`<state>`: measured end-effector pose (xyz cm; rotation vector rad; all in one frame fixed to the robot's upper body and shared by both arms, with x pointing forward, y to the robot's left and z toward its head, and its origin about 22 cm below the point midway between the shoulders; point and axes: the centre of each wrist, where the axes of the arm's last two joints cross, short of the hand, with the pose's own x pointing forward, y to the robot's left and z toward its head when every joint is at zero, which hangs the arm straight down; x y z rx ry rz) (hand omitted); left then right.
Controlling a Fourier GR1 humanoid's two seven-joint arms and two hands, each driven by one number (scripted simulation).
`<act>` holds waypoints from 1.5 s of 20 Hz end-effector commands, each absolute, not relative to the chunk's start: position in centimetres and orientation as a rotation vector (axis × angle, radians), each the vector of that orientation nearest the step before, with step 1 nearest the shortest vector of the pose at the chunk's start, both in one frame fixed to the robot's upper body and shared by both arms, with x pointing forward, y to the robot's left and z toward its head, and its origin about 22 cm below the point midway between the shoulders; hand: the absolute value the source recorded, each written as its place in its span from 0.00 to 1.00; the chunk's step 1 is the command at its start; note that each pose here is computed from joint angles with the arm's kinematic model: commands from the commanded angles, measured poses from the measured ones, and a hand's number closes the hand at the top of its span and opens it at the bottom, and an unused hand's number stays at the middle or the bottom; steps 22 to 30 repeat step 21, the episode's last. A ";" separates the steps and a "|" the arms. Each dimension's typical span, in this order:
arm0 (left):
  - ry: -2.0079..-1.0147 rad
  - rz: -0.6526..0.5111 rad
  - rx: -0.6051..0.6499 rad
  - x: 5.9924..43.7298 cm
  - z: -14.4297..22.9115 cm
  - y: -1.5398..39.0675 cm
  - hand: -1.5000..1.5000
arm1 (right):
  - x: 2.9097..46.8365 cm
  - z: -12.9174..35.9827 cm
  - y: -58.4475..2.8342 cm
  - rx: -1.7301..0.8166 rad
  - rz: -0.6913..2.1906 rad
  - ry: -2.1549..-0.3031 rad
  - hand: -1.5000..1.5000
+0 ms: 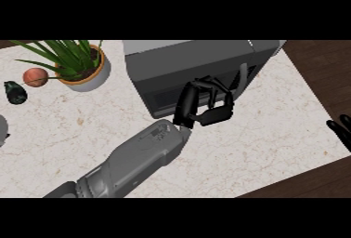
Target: Pick up the milk, place it into the microwave and close the microwave
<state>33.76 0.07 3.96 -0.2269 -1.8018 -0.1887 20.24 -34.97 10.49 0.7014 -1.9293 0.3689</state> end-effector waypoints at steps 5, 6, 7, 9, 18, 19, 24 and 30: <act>-1.814 -0.084 -0.121 36.3 4.6 1.2 1.00 | 20.3 11.3 -35.0 0.753 0.411 -1.924 0.00; -1.817 -0.086 -0.107 36.2 4.0 1.5 1.00 | 20.2 11.5 -34.9 0.748 0.411 -1.927 0.00; -1.820 -0.072 -0.104 36.5 4.6 1.3 1.00 | 20.2 11.4 -35.0 0.748 0.418 -1.917 0.00; -1.818 -0.074 -0.112 36.3 4.3 1.3 1.00 | 20.3 11.5 -34.8 0.775 0.423 -1.920 0.00; -1.851 -0.053 -0.109 36.3 4.4 1.2 1.00 | 20.2 12.4 -34.6 0.798 0.466 -1.905 0.00; -1.845 -0.050 -0.101 36.3 4.2 1.3 1.00 | 20.1 12.3 -34.8 0.791 0.444 -1.914 0.00; -1.855 -0.054 -0.100 36.3 4.1 1.3 1.00 | 20.2 12.4 -34.4 0.808 0.459 -1.904 0.00; -1.855 -0.054 -0.100 36.3 4.1 1.3 1.00 | 20.2 12.4 -34.4 0.808 0.459 -1.904 0.00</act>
